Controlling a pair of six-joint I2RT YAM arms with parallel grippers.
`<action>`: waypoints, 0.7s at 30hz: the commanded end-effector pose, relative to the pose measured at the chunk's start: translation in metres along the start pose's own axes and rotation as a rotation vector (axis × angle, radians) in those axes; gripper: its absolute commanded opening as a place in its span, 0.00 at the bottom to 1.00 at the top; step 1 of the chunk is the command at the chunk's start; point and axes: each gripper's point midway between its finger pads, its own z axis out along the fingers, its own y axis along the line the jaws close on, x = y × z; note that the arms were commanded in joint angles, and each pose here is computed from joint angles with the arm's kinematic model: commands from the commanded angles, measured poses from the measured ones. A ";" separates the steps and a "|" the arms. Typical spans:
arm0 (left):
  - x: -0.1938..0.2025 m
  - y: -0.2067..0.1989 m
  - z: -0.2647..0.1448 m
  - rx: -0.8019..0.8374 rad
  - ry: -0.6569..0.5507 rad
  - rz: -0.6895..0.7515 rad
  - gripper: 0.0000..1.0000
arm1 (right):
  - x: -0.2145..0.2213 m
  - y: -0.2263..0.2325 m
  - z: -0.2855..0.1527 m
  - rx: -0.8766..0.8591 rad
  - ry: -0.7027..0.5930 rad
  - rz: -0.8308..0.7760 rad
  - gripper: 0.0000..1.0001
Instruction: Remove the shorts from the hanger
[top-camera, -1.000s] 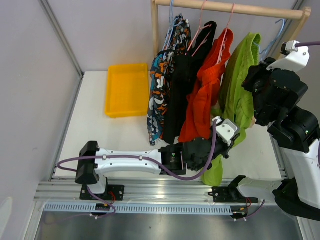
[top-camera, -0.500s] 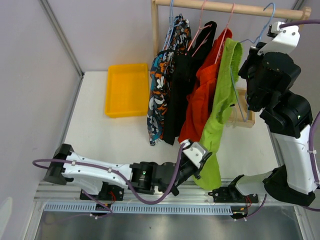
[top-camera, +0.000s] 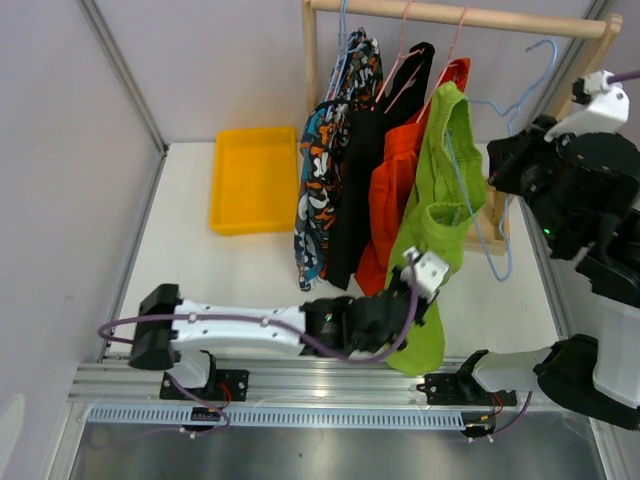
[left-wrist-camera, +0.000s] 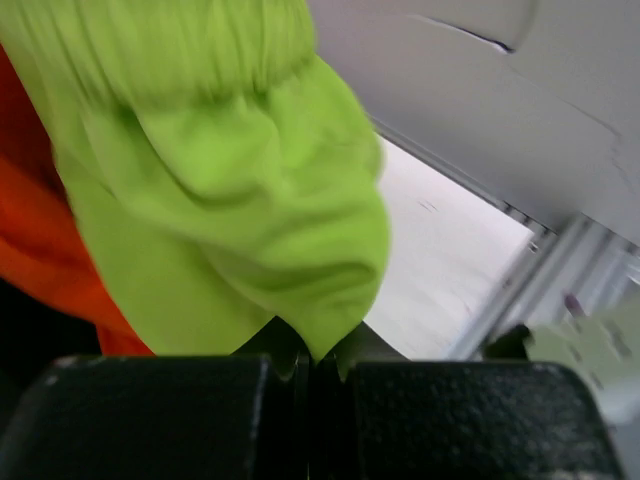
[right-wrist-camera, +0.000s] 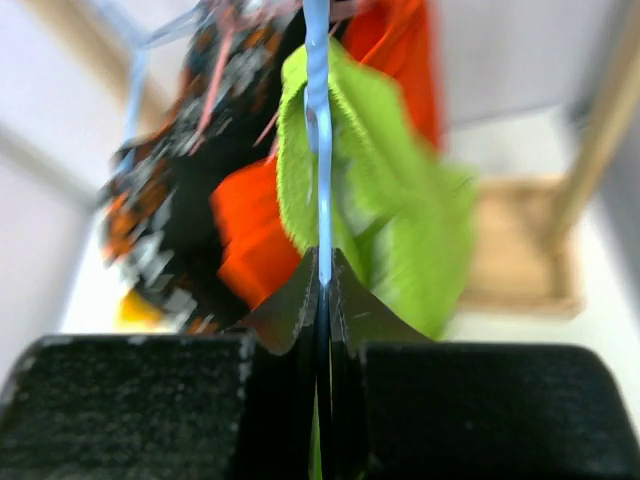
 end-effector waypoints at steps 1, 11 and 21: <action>-0.043 0.020 0.050 0.009 -0.024 0.022 0.00 | 0.021 0.018 -0.051 -0.232 0.169 0.229 0.00; -0.173 0.093 0.118 -0.109 -0.100 -0.023 0.00 | 0.092 -0.053 -0.089 -0.031 0.349 0.277 0.00; -0.096 0.101 0.003 -0.090 -0.033 -0.106 0.00 | 0.000 -0.082 -0.062 0.166 0.024 0.118 0.00</action>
